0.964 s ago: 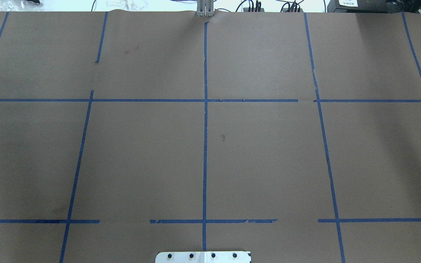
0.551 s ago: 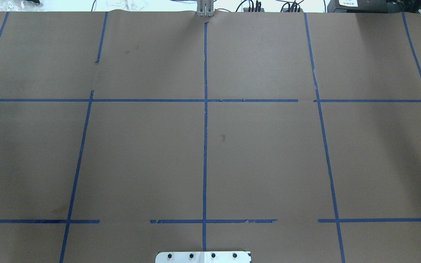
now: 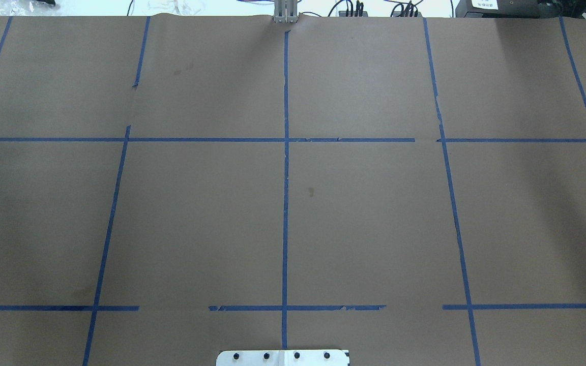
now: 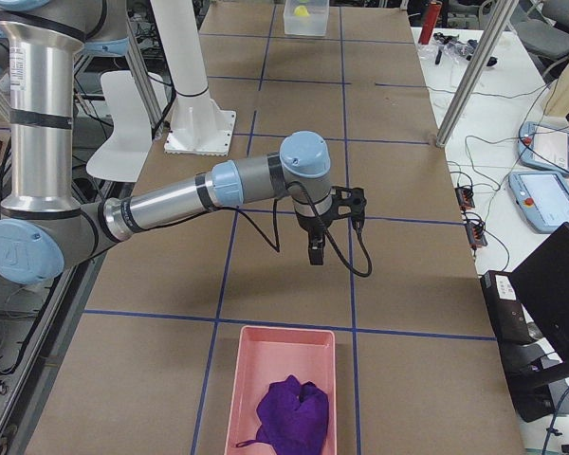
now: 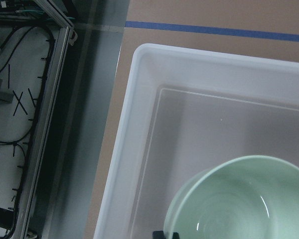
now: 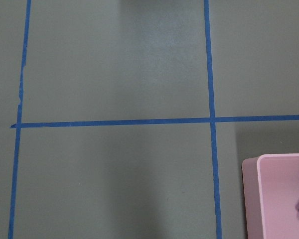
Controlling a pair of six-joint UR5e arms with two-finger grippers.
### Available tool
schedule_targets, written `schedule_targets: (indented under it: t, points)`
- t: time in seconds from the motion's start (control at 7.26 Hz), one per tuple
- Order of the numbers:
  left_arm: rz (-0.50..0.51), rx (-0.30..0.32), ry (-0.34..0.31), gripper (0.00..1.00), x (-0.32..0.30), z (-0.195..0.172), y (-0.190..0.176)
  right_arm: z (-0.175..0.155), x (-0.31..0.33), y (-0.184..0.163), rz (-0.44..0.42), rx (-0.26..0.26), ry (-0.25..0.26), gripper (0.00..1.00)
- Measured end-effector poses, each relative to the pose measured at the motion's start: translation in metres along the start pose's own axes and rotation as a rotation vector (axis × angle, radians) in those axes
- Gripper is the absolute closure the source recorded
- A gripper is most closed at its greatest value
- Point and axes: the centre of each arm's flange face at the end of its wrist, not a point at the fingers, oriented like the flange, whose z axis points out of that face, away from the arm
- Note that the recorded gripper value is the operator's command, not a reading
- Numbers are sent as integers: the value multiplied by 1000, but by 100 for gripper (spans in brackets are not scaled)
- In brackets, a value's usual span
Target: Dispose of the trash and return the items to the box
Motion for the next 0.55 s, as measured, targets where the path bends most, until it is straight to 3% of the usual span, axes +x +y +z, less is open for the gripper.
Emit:
schedule_targets:
  t: [0.28, 0.55]
  points:
    - [10, 20, -4, 0, 5, -9, -14, 5, 6, 8, 13, -14, -2, 0]
    - [39, 81, -6, 0, 22, -37, -43, 9, 14, 16, 19, -24, 6, 0]
